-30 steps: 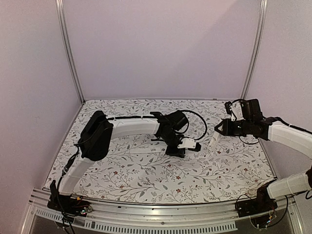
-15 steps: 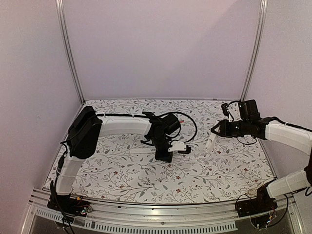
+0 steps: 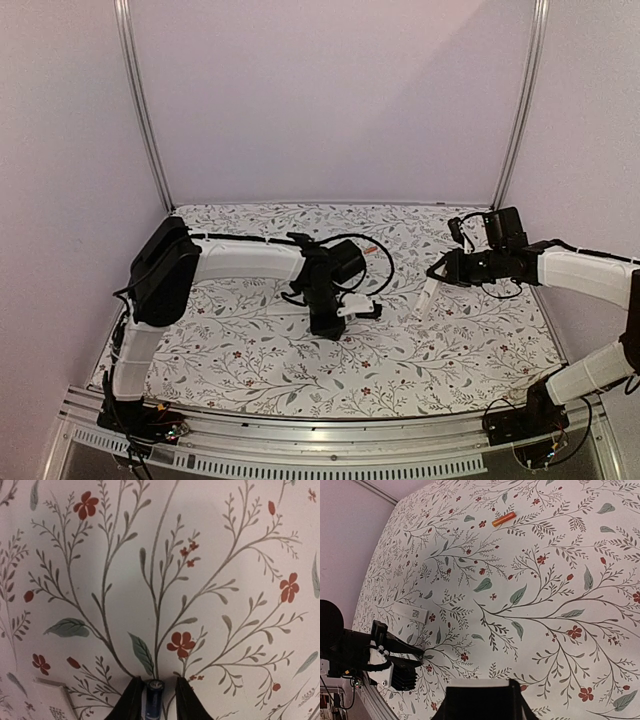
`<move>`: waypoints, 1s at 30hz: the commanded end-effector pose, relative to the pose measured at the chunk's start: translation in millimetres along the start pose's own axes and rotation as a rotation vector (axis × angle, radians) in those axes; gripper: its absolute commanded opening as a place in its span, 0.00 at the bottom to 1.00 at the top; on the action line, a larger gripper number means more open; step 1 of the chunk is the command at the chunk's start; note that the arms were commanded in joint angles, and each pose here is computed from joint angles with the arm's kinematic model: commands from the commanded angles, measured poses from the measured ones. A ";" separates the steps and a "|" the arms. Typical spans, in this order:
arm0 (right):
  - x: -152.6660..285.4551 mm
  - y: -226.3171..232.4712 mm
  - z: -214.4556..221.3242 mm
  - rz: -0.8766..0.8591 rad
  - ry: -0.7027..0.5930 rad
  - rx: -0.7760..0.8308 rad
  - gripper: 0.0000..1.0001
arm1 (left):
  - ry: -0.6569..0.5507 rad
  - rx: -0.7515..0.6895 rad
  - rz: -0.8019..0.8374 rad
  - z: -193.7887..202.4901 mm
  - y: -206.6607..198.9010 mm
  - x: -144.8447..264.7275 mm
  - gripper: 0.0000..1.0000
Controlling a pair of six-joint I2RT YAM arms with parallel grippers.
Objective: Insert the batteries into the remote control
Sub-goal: Move the battery to the center of the board, then pick up the battery from the center of the board.
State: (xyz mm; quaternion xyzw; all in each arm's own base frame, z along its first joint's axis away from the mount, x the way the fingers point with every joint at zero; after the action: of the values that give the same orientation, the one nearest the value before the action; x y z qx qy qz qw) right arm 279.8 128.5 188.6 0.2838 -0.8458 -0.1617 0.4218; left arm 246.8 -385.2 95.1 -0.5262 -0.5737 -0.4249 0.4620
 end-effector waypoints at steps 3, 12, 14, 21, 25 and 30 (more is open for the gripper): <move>-1.0 7.4 -8.3 -0.030 -0.015 0.013 0.00 | 0.150 0.022 -0.006 24.0 -7.6 -8.3 0.31; -3.1 10.4 -7.8 -0.027 -0.005 0.021 0.00 | 0.174 0.028 -0.020 32.1 -4.8 -1.6 0.22; -4.2 12.3 -8.3 -0.033 -0.003 0.026 0.00 | 0.144 0.027 -0.021 29.1 -5.1 1.6 0.14; -14.2 21.2 -13.0 -0.123 0.006 -0.002 0.00 | -0.157 0.100 -0.114 2.3 3.4 41.4 0.00; -22.5 30.0 -17.0 -0.182 0.017 -0.035 0.00 | -0.509 0.217 -0.170 -13.6 6.1 97.4 0.00; -33.2 43.5 -19.1 -0.234 0.040 -0.055 0.00 | -0.906 0.350 -0.183 -11.9 -1.6 133.6 0.00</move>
State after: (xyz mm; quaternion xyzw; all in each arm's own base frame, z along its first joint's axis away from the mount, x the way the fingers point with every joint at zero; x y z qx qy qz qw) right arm 290.2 165.4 186.9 0.3393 -0.8058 -0.2035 0.4407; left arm 236.3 -360.2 182.2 -0.5093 -0.7501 -0.2586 0.3332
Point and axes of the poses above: each gripper's point midway between its finger pads, its own x axis back along the fingers, its own y axis along the line the jaws close on, z = x × y, the point moved 9 cm from there along x, back along the fingers, and after that the axes turned 1 degree about x, right-handed, at the moved point
